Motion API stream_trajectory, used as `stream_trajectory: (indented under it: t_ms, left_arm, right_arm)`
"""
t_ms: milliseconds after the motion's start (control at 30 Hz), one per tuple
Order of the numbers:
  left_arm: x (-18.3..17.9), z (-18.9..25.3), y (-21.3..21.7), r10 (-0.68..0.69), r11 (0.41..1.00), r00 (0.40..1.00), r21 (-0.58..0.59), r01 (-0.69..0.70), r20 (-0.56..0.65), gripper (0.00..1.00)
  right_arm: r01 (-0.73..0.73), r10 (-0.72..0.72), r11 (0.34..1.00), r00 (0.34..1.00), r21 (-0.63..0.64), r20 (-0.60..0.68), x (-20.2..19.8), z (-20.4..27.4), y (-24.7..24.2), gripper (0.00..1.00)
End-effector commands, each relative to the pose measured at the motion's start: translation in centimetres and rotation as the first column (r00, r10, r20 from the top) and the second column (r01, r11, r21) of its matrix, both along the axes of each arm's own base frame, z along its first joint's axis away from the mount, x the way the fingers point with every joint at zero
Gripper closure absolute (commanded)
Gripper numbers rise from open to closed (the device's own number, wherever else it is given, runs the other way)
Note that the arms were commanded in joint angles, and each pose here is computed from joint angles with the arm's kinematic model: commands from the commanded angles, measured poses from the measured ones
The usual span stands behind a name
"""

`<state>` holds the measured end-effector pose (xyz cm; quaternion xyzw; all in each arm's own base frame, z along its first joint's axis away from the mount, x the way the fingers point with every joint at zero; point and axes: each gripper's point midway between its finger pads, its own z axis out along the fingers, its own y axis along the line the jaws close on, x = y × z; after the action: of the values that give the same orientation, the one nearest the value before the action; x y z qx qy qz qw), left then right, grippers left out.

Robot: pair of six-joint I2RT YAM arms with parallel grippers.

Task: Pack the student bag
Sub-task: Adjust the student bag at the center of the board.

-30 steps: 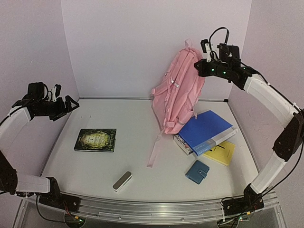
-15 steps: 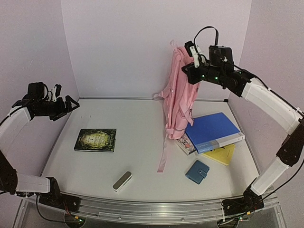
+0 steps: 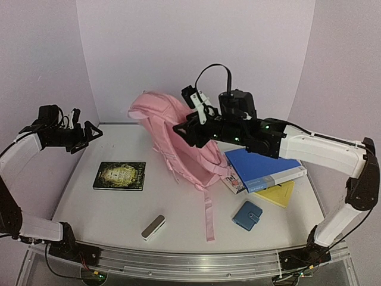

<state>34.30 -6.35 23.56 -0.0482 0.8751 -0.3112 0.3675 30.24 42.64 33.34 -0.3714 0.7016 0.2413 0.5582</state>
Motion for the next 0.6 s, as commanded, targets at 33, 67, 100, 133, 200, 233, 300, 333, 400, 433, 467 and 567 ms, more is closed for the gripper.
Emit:
stream_trajectory:
  t_ms: [33,67,100,133,200,233,300,333,400,433,467,567]
  left_arm:
    - [0.7,0.7,-0.2,-0.006,0.999,1.000,-0.041,0.007,0.011,0.00]
    - [0.8,0.6,0.0,0.005,0.999,1.000,-0.033,-0.004,0.006,0.00]
    - [0.8,0.5,0.4,0.025,1.000,1.000,-0.019,-0.025,0.004,0.00]
    - [0.8,0.6,0.9,0.048,0.999,0.999,-0.001,-0.048,0.005,0.00]
    - [0.8,0.4,2.3,0.124,0.991,0.992,0.058,-0.124,0.004,0.00]
    - [0.6,0.3,3.0,0.164,0.983,0.986,0.083,-0.164,0.005,0.00]
    - [0.2,0.2,4.1,0.237,0.966,0.972,0.105,-0.235,0.001,0.00]
    - [-0.2,0.3,4.3,0.258,0.961,0.966,0.099,-0.257,0.002,0.00]
    - [-0.9,-0.2,3.9,0.288,0.957,0.957,0.032,-0.288,-0.023,0.00]
    - [-1.3,-1.1,3.3,0.286,0.958,0.957,-0.015,-0.287,-0.050,0.00]
    - [-1.8,-1.8,2.9,0.284,0.956,0.956,-0.054,-0.288,-0.077,0.00]
    - [-3.2,-4.7,1.6,0.281,0.943,0.942,-0.133,-0.306,-0.182,0.01]
  right_arm:
    - [-0.168,0.189,0.970,0.976,0.177,-0.106,-3.9,0.0,4.6,0.22]
    - [-0.194,0.220,0.962,0.967,0.190,-0.126,-4.8,0.0,5.0,0.19]
    - [-0.221,0.253,0.953,0.956,0.206,-0.149,-5.6,-0.2,5.2,0.15]
    - [-0.250,0.290,0.941,0.942,0.227,-0.169,-6.4,-0.3,5.3,0.10]
    - [-0.319,0.380,0.909,0.898,0.267,-0.222,-8.3,-0.9,5.5,0.03]
    - [-0.333,0.406,0.899,0.877,0.286,-0.255,-9.0,-1.5,5.4,0.02]
    - [-0.290,0.385,0.904,0.873,0.315,-0.300,-9.1,-2.2,4.6,0.02]
    - [-0.243,0.347,0.915,0.880,0.321,-0.324,-8.7,-2.8,4.0,0.02]
    - [-0.101,0.218,0.945,0.903,0.311,-0.369,-7.4,-4.3,2.0,0.02]
    - [-0.034,0.157,0.951,0.909,0.307,-0.386,-6.8,-4.8,0.9,0.02]
    - [0.032,0.097,0.953,0.910,0.303,-0.403,-6.2,-5.3,0.0,0.02]
    - [0.163,-0.022,0.947,0.893,0.278,-0.450,-5.3,-6.7,-2.4,0.02]
